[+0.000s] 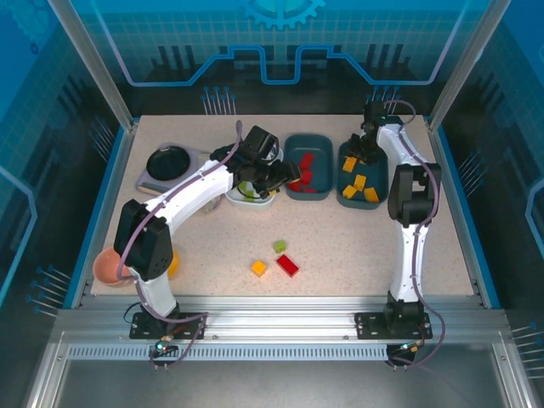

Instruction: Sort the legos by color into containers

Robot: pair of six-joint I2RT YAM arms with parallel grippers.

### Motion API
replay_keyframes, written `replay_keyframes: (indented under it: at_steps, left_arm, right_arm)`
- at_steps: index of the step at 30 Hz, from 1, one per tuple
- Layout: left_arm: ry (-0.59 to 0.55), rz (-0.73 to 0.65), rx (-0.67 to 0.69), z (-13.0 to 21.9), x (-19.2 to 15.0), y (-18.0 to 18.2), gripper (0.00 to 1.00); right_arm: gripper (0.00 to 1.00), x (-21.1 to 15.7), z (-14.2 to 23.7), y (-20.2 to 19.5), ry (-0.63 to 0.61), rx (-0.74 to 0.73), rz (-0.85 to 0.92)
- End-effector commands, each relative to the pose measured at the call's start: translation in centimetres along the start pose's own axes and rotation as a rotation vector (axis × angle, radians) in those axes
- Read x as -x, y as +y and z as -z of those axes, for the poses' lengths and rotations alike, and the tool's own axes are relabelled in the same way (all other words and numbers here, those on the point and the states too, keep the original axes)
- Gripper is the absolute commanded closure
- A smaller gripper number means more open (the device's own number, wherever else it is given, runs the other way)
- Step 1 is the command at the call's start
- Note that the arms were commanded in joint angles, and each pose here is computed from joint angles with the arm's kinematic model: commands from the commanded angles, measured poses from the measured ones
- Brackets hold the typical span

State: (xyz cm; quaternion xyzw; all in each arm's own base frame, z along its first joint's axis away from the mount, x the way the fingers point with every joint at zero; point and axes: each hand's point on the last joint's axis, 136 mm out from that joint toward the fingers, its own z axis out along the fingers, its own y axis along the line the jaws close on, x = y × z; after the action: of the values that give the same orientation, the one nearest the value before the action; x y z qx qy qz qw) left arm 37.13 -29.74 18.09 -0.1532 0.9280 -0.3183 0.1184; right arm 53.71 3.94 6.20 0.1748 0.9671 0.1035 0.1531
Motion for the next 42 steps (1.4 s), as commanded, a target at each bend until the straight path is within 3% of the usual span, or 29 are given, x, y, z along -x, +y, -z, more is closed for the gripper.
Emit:
replay_keyframes:
  at_steps: [1,5,8,12,15,19,24,28,34,42]
  left_arm:
    - [0.027,-0.03,0.028,0.3,-0.8,0.3,0.29]
    - [0.039,-0.04,0.052,0.5,-1.6,0.9,0.3]
    - [0.046,-0.054,0.085,0.9,-2.2,1.6,0.3]
    - [0.098,-0.046,0.159,0.8,-3.9,3.8,0.29]
    - [0.155,0.0,0.209,-0.1,-5.4,5.5,0.27]
    - [0.241,0.08,0.286,-2.0,-7.7,7.0,0.25]
    - [0.331,0.158,0.389,-4.1,-10.4,8.5,0.24]
    - [0.371,0.226,0.438,-5.1,-12.0,10.1,0.23]
    - [0.388,0.255,0.472,-6.7,-12.8,11.4,0.23]
    - [0.378,0.276,0.509,-8.0,-12.7,12.5,0.37]
  right_arm:
    - [0.48,-0.6,0.0,-0.9,0.048,-0.013,-0.033]
    - [0.37,-0.3,1.2,-0.3,0.028,-0.011,-0.007]
    - [0.36,0.7,5.8,1.5,-0.072,0.001,0.053]
    - [0.35,-0.7,11.4,4.4,-0.185,0.031,0.145]
    - [0.32,-4.6,14.3,6.9,-0.225,0.072,0.241]
    - [0.27,-12.8,16.0,8.9,-0.196,0.139,0.382]
    - [0.22,-23.5,16.7,9.2,-0.12,0.254,0.534]
    - [0.18,-29.2,17.7,8.3,-0.079,0.355,0.586]
    - [0.18,-32.1,18.7,6.6,-0.046,0.4,0.601]
    - [0.18,-32.1,19.0,6.5,-0.05,0.402,0.604]
